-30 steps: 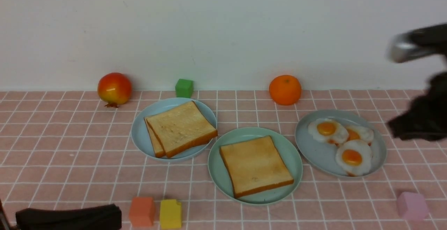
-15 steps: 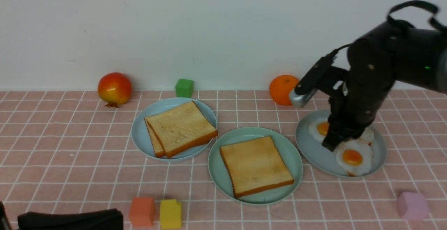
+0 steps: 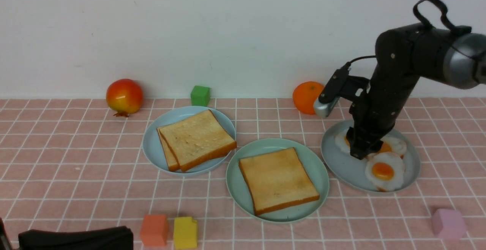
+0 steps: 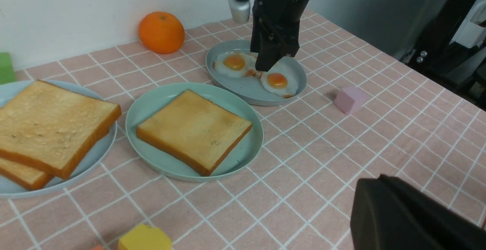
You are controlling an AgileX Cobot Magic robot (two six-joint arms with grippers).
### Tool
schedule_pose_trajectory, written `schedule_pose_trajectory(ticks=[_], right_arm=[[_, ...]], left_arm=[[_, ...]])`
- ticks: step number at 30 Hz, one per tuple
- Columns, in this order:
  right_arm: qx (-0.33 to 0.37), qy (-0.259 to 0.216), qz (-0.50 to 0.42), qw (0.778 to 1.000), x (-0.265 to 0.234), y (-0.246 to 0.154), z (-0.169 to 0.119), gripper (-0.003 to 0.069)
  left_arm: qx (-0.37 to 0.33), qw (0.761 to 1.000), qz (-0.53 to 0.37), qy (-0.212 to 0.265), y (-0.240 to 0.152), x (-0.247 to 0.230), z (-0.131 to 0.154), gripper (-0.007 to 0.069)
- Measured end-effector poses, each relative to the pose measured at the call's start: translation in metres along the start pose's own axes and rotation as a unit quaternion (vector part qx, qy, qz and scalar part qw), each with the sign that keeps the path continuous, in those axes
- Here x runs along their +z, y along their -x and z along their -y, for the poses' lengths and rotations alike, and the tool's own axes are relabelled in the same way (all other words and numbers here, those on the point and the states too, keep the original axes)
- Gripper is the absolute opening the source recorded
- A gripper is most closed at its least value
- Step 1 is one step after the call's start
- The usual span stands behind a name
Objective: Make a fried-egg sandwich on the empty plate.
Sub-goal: Use the right arm to grab a fried egg
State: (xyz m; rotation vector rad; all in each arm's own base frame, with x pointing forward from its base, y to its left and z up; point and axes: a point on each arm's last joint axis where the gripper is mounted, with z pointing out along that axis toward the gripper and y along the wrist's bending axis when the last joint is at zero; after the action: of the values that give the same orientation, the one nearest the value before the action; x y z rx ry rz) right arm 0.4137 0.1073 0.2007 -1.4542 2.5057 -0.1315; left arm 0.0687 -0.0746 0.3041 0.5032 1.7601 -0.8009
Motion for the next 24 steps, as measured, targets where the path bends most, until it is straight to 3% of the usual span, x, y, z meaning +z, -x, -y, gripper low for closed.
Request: schedule_pose_trajectory(ticks=[10, 18, 24], right_arm=[[-0.02, -0.035, -0.033, 0.999, 0.032, -0.003, 0.008, 0.0418], [-0.015, -0.038, -0.038, 0.998, 0.042, -0.003, 0.009, 0.0418], [-0.024, -0.047, -0.044, 0.998, 0.045, -0.003, 0.012, 0.0377]], left_arm=[[0.009, 1.0, 0.0, 0.003, 0.0, 0.0, 0.0, 0.0012], [0.015, 1.0, 0.0, 0.004, 0.0, 0.0, -0.001, 0.0012], [0.016, 1.0, 0.0, 0.004, 0.0, 0.0, -0.001, 0.0012]])
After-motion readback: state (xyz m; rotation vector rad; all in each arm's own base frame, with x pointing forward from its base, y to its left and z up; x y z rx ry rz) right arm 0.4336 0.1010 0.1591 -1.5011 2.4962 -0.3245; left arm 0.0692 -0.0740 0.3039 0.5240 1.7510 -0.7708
